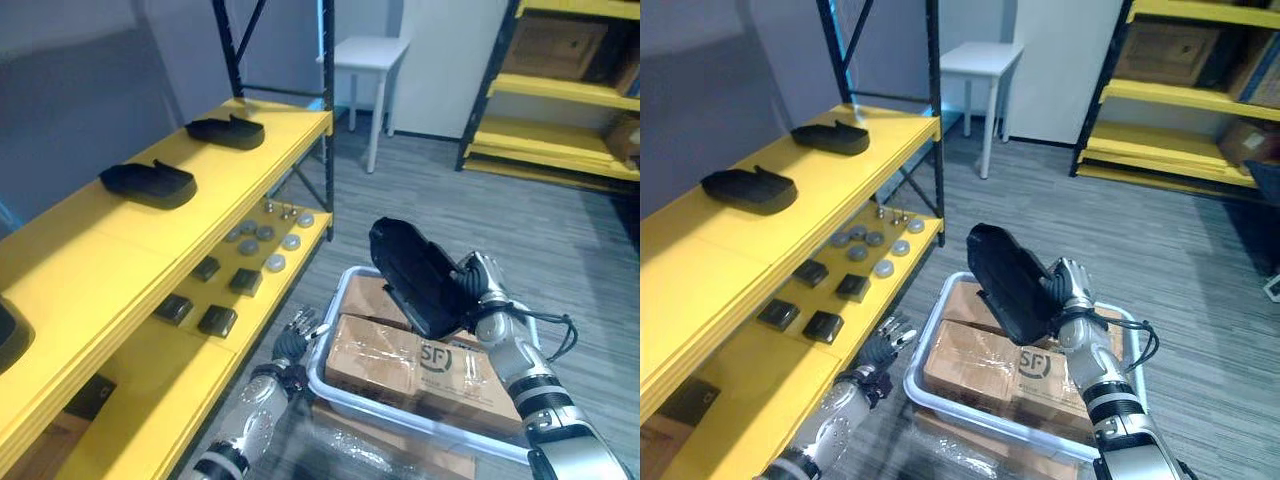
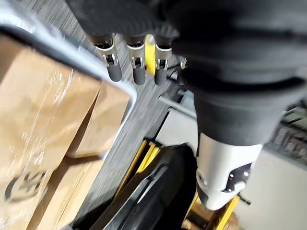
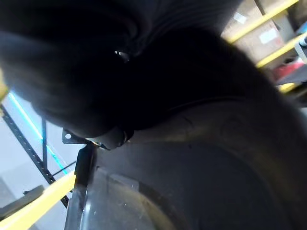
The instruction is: Walk over and take plastic housings, then place them on the shelf
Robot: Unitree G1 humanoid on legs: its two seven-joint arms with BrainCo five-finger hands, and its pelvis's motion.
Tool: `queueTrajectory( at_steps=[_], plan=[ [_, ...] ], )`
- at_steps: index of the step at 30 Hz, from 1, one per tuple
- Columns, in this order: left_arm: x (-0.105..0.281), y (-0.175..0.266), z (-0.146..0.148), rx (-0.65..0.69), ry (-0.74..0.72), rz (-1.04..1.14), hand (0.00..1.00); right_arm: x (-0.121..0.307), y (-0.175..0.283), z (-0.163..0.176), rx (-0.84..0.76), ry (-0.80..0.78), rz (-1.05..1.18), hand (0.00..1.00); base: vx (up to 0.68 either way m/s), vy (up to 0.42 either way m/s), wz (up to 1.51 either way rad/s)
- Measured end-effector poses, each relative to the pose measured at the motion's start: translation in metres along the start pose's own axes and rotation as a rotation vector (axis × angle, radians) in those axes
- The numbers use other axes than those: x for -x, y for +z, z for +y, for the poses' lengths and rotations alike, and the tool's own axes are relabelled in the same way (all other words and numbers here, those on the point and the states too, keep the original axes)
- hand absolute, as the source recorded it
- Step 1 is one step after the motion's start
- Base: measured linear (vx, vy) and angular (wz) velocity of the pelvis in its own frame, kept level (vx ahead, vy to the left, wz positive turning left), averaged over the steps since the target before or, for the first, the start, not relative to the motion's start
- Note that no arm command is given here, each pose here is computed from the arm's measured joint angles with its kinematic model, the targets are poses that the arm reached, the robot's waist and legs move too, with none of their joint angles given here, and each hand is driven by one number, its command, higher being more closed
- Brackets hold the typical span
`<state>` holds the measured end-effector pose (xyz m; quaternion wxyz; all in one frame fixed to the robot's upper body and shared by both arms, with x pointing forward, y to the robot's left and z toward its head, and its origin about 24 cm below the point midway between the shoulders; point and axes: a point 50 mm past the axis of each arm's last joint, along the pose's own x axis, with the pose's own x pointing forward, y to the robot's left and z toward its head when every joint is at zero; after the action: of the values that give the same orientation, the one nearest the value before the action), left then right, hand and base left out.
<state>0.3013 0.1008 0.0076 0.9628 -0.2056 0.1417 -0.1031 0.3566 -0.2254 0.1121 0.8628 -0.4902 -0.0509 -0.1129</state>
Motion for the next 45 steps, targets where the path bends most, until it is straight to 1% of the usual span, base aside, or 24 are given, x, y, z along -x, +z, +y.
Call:
queueTrajectory(
  at_steps=[3,7,9,13,15,17,19,22,23,30,34,37,39,40,42,45],
  plan=[
    [-0.008,-0.007,-0.009,0.031,0.008,0.057,0.00,0.001,0.018,0.003,0.011,-0.001,-0.069,1.00,-0.04,0.030,-0.15],
    [-0.014,-0.012,-0.016,0.099,0.036,0.087,0.00,0.006,0.040,0.010,-0.044,-0.004,-0.133,1.00,-0.03,0.024,-0.11],
    [-0.018,-0.010,-0.024,0.114,0.047,0.088,0.00,0.016,0.049,0.014,-0.083,-0.005,-0.167,1.00,-0.02,0.012,-0.07],
    [-0.025,-0.006,-0.029,0.106,0.061,0.088,0.00,0.034,0.060,0.032,-0.144,0.021,-0.198,1.00,0.00,0.005,-0.02],
    [-0.027,-0.004,-0.032,0.100,0.076,0.086,0.00,0.044,0.069,0.041,-0.203,0.032,-0.210,1.00,-0.01,0.016,-0.05],
    [-0.027,-0.005,-0.033,0.102,0.087,0.087,0.00,0.052,0.075,0.046,-0.231,0.048,-0.232,1.00,0.00,0.018,-0.08],
    [-0.028,-0.004,-0.038,0.122,0.091,0.086,0.00,0.060,0.083,0.051,-0.259,0.067,-0.264,1.00,0.00,0.012,-0.02],
    [-0.029,-0.002,-0.038,0.191,0.104,0.075,0.00,0.070,0.082,0.062,-0.313,0.092,-0.236,1.00,0.00,0.000,0.00],
    [-0.029,-0.002,-0.038,0.202,0.106,0.071,1.00,0.072,0.082,0.063,-0.325,0.096,-0.229,1.00,0.00,0.000,0.00],
    [-0.029,0.011,-0.026,0.337,0.221,-0.031,1.00,0.094,0.082,0.078,-0.433,0.162,-0.212,1.00,0.00,0.000,0.00],
    [-0.022,0.016,-0.019,0.405,0.243,-0.114,1.00,0.100,0.084,0.082,-0.491,0.180,-0.225,1.00,0.01,0.019,0.05],
    [-0.008,0.013,-0.017,0.476,0.247,-0.171,1.00,0.104,0.089,0.082,-0.542,0.188,-0.256,1.00,0.01,0.004,0.33],
    [0.011,0.007,-0.009,0.540,0.259,-0.204,1.00,0.114,0.096,0.085,-0.608,0.216,-0.286,1.00,0.01,-0.051,0.84],
    [0.017,0.005,-0.007,0.552,0.265,-0.210,1.00,0.119,0.098,0.087,-0.629,0.224,-0.288,1.00,0.03,-0.060,1.10],
    [0.041,-0.003,0.008,0.574,0.299,-0.237,1.00,0.134,0.104,0.098,-0.693,0.289,-0.295,1.00,0.03,-0.067,1.42],
    [0.062,-0.002,0.023,0.564,0.327,-0.288,1.00,0.141,0.113,0.105,-0.730,0.354,-0.334,1.00,0.01,-0.055,2.11]
  ],
)
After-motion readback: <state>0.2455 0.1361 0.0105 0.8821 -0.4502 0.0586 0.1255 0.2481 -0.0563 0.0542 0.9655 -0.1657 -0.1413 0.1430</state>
